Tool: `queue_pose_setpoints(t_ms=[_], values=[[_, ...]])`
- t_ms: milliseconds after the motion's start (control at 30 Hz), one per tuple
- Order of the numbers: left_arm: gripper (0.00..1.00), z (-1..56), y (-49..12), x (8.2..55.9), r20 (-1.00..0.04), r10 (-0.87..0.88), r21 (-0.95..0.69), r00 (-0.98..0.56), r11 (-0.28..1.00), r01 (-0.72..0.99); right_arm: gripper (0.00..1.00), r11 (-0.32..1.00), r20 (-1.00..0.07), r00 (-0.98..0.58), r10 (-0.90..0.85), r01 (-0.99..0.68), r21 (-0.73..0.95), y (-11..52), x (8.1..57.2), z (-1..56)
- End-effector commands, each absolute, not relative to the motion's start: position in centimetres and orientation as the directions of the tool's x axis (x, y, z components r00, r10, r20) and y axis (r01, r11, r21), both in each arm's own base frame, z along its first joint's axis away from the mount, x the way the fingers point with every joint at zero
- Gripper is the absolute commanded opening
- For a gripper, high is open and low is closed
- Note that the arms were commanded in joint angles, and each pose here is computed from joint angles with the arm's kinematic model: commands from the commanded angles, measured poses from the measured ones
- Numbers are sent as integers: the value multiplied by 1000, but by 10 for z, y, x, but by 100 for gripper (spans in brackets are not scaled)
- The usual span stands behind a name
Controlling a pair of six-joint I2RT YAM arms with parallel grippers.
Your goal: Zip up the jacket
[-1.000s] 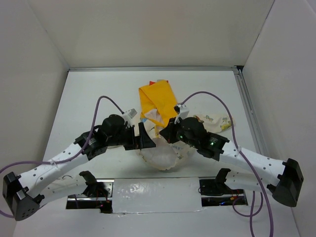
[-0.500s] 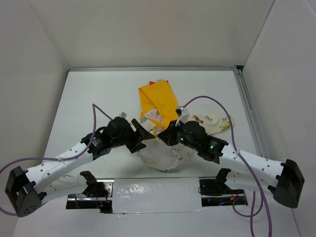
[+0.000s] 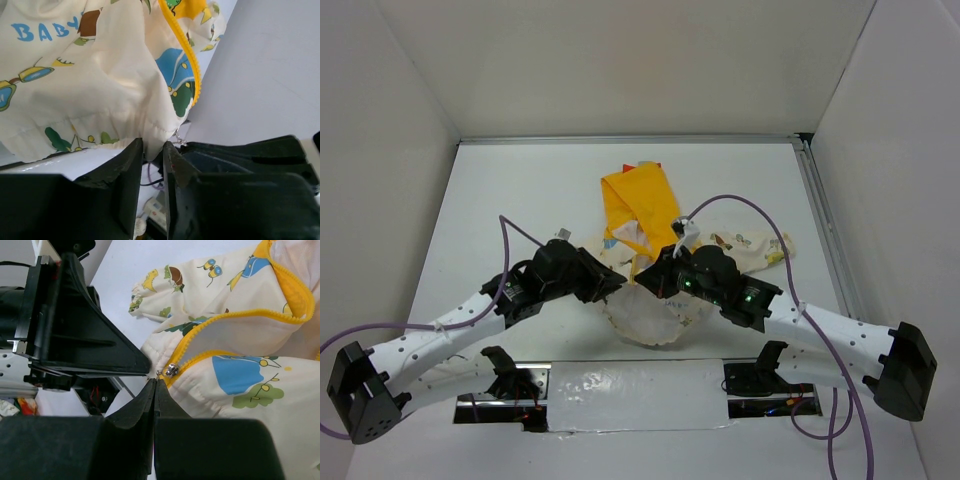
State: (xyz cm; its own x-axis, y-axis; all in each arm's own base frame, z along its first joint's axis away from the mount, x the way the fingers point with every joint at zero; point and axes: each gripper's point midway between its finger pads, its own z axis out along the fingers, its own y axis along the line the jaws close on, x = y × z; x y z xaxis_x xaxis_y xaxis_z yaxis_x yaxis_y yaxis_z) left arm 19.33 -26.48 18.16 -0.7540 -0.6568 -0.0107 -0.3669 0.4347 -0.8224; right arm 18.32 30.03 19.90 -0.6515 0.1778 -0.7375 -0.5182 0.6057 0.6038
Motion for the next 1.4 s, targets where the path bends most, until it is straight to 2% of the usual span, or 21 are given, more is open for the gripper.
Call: queue_pose_setpoints(t_ms=[0, 200, 233, 367, 433, 533, 700, 867, 1067, 1133, 1233, 1267, 1300, 1367], values=[[32, 194, -269, 199, -21, -663, -846, -748, 410, -340, 0, 544, -764, -614, 199, -579, 607, 308, 178, 219], [2, 195, -269, 200, -37, -657, -854, -753, 413, -318, 0, 550, -774, -606, 186, -588, 593, 309, 178, 219], [0, 193, -269, 200, -36, -657, -849, -753, 417, -324, 0, 557, -777, -602, 184, -587, 587, 309, 178, 220], [0, 196, -270, 201, -101, -627, -859, -772, 446, -250, 0, 670, -804, -563, 191, -524, 526, 297, 196, 217], [0, 193, -266, 197, -121, -614, -847, -780, 473, -241, 0, 801, -836, -518, 180, -417, 430, 277, 219, 209], [0, 191, -263, 189, -158, -566, -835, -809, 514, -196, 0, 893, -876, -468, 114, -339, 297, 259, 238, 204], [0, 175, -255, 173, -143, -525, -797, -839, 564, -217, 0, 952, -907, -420, 35, -261, 157, 245, 255, 204], [0, 161, -252, 159, -126, -482, -783, -867, 585, -212, 0, 969, -908, -402, -121, -244, -21, 241, 258, 188], [0, 155, -254, 143, -119, -388, -777, -914, 609, -157, 0, 974, -917, -354, -186, -188, -125, 240, 272, 196], [0, 149, -249, 133, -97, -368, -761, -925, 626, -169, 0, 976, -912, -360, -194, -160, -144, 236, 280, 197], [0, 140, -241, 126, -100, -369, -760, -924, 627, -169, 0, 970, -911, -372, -181, -219, -104, 248, 283, 190], [0, 142, -240, 126, -103, -379, -771, -920, 614, -167, 0, 970, -916, -372, -152, -235, -65, 251, 279, 192], [0, 141, -240, 126, -109, -380, -772, -919, 614, -163, 0, 947, -903, -404, -145, -320, -8, 265, 269, 187], [0, 130, -237, 123, -103, -375, -761, -921, 626, -170, 7, 917, -895, -439, -82, -385, 106, 270, 250, 191]])
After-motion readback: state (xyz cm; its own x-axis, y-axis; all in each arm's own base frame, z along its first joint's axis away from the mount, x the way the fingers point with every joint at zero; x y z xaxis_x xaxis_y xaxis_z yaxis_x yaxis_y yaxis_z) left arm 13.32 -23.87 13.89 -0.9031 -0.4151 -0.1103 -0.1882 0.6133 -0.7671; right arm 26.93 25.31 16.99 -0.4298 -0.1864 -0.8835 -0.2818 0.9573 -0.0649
